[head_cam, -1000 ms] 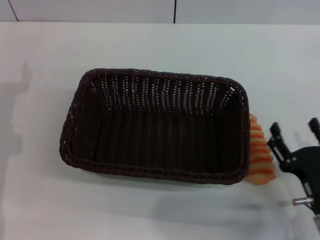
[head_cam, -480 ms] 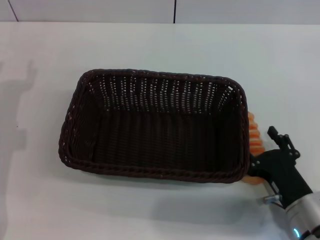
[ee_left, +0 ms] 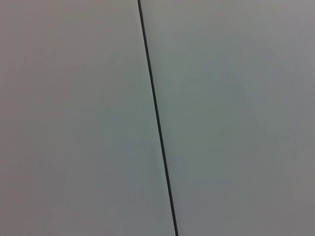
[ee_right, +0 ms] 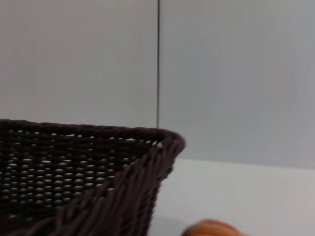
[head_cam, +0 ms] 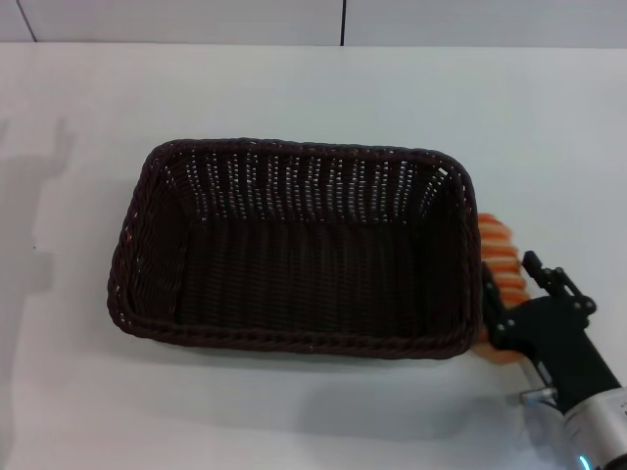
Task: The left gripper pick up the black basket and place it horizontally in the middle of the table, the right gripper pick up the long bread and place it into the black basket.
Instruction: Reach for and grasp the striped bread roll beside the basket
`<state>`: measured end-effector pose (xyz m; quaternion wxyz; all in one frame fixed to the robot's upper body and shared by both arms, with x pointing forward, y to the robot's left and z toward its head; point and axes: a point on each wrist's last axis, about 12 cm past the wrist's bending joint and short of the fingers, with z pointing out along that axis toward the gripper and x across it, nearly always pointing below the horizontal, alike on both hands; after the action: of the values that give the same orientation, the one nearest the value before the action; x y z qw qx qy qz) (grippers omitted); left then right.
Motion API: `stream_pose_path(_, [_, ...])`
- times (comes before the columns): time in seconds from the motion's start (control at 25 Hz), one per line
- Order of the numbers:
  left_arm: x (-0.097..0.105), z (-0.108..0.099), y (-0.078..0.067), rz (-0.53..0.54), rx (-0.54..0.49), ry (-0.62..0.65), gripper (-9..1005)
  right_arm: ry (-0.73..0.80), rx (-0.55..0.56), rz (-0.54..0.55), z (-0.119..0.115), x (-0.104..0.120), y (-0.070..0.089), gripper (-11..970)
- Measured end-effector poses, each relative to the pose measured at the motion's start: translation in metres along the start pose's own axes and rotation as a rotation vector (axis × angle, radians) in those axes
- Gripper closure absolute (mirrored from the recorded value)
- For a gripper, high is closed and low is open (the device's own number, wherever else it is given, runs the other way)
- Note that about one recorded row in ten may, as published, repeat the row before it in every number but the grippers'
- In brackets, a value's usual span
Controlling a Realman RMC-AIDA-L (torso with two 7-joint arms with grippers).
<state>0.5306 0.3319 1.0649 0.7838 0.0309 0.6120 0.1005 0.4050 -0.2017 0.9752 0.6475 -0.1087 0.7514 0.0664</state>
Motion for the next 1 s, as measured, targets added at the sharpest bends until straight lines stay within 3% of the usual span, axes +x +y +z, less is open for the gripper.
stream_pose_path(0.24, [0.001, -0.001, 0.0, 0.006, 0.0, 0.002, 204, -0.039, 0.04, -0.018, -0.001, -0.005, -0.003, 393])
stream_pose_path(0.68, [0.001, -0.001, -0.003, 0.017, 0.023, 0.004, 206, -0.086, 0.046, -0.008, -0.002, -0.011, -0.004, 835])
stream_pose_path(0.8, [0.001, 0.0, -0.003, 0.018, 0.026, 0.005, 206, -0.086, 0.042, -0.006, -0.004, -0.01, -0.003, 850])
stream_pose_path(1.0, [0.001, 0.003, -0.005, 0.017, 0.032, 0.012, 207, -0.087, 0.036, 0.001, -0.003, -0.011, -0.001, 619])
